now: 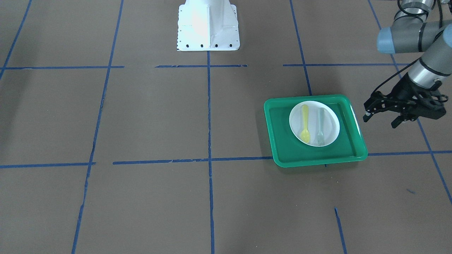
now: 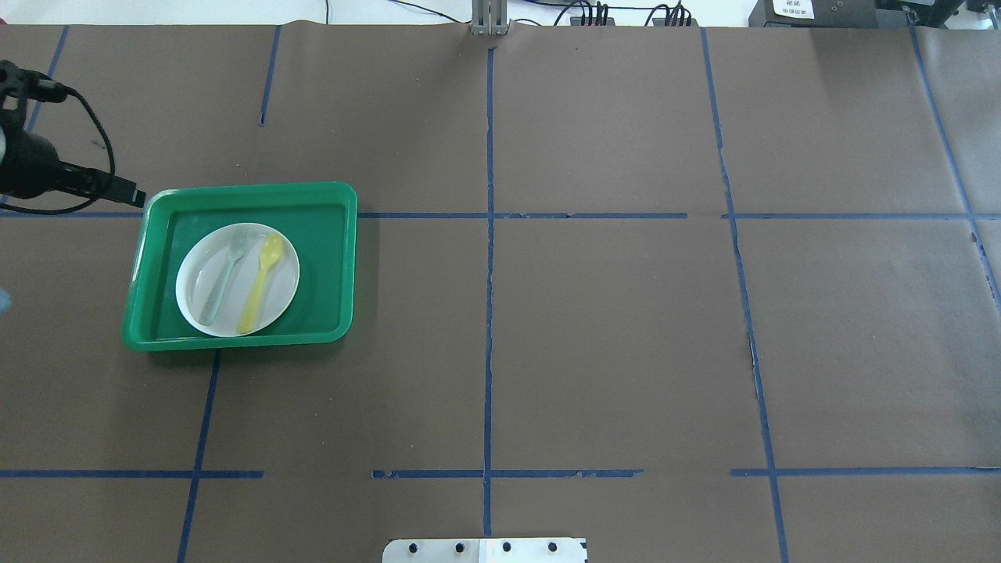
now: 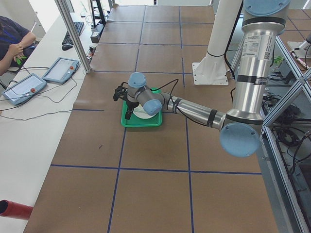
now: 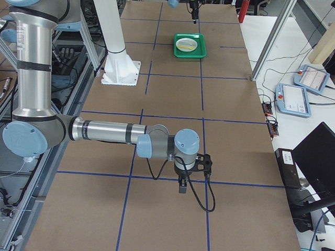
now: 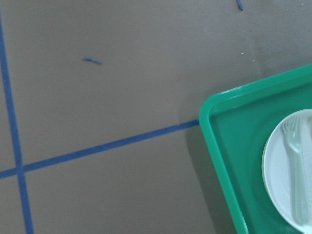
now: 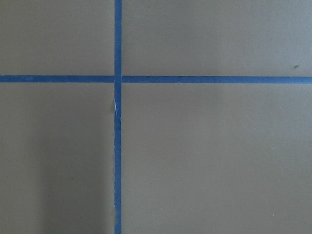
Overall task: Place spoon
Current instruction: 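Move the left gripper over the yellow spoon on the white plate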
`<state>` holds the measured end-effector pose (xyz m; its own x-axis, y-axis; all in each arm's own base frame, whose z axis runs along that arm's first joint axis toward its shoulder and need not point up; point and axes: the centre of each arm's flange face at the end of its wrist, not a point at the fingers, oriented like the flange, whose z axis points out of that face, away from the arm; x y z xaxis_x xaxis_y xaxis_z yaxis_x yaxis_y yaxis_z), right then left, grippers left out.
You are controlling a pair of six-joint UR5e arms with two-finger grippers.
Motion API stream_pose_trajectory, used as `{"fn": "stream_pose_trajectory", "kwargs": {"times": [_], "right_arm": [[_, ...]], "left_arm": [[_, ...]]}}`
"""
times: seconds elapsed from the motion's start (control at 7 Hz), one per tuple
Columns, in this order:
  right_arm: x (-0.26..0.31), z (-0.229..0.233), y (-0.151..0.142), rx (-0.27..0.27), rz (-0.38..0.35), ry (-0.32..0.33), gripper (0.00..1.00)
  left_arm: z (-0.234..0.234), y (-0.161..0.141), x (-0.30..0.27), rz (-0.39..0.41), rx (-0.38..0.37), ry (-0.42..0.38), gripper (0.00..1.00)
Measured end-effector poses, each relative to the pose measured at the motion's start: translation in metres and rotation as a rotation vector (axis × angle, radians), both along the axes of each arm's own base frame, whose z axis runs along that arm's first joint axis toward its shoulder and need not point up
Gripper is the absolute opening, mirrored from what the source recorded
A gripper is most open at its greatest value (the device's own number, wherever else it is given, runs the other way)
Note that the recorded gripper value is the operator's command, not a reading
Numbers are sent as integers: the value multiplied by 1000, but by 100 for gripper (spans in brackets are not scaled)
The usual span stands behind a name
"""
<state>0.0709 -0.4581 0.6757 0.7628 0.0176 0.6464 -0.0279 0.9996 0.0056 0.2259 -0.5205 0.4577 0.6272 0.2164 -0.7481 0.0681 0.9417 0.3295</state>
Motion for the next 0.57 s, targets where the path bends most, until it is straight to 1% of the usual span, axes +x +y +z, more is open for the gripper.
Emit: {"fn": "stream_pose_trajectory", "kwargs": {"times": [0.14, 0.29, 0.43, 0.57], "right_arm": [[0, 0, 0, -1, 0, 0, 100], [0, 0, 0, -1, 0, 0, 100], [0, 0, 0, -1, 0, 0, 100], [0, 0, 0, -1, 0, 0, 100]], "left_arm": [[-12, 5, 35, -5, -10, 3, 99], [-16, 13, 62, 1, -15, -2, 88], [-18, 21, 84, 18, -14, -7, 81], [-20, 29, 106, 43, -18, -8, 64]]}}
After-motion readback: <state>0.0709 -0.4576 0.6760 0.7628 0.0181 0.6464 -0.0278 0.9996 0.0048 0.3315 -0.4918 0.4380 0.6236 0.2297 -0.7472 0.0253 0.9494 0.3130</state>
